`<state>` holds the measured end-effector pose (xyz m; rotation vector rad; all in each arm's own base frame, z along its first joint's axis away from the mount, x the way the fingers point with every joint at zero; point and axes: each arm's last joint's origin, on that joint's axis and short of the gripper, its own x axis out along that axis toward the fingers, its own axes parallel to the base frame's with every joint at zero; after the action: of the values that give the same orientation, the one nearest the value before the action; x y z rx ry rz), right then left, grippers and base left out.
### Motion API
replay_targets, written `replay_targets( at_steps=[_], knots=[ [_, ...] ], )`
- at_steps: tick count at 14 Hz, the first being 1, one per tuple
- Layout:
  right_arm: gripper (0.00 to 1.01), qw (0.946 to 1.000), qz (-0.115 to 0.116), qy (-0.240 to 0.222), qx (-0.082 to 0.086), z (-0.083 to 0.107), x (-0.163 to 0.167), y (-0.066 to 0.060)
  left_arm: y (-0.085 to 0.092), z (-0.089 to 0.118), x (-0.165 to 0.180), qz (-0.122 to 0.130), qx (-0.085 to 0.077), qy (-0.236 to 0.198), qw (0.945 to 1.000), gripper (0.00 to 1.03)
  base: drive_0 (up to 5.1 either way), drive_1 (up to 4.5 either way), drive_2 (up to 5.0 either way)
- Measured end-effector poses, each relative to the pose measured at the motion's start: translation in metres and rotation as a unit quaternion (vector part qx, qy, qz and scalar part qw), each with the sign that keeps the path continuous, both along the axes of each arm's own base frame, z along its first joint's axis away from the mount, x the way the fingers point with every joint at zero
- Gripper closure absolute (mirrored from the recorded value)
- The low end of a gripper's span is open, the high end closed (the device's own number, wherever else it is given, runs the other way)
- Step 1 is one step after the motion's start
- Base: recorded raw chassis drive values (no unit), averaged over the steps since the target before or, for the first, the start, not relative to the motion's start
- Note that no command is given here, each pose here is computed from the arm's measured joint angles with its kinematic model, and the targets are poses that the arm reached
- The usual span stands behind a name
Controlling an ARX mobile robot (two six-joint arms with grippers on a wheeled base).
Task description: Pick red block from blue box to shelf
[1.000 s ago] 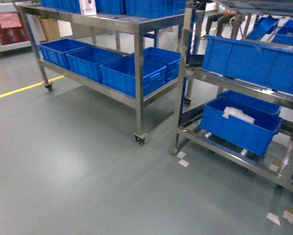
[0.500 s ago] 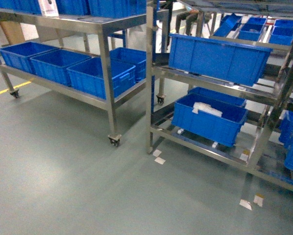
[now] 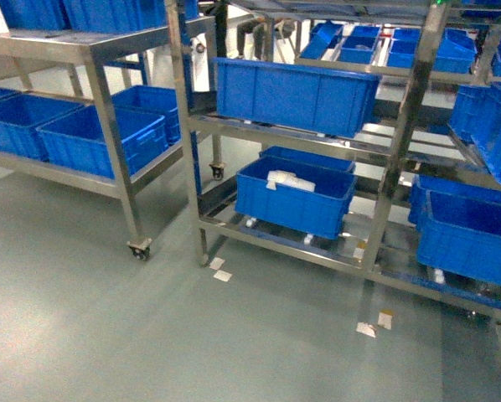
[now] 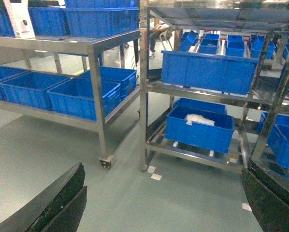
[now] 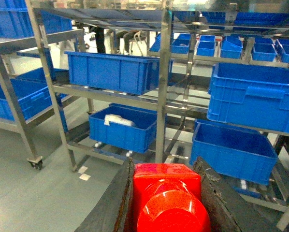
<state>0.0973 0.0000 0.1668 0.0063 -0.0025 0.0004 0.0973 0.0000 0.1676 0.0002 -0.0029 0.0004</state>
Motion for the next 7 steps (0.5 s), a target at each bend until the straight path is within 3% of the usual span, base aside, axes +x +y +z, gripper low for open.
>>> replay_targets(
  at_steps=[7],
  knots=[
    [0.73, 1.0000, 0.000, 0.000, 0.000, 0.0000, 0.0000, 0.0000, 0.0000, 0.0000, 0.0000, 0.000, 0.000, 0.000, 1.0000, 0.05, -1.6, -1.57, -1.6]
  ],
)
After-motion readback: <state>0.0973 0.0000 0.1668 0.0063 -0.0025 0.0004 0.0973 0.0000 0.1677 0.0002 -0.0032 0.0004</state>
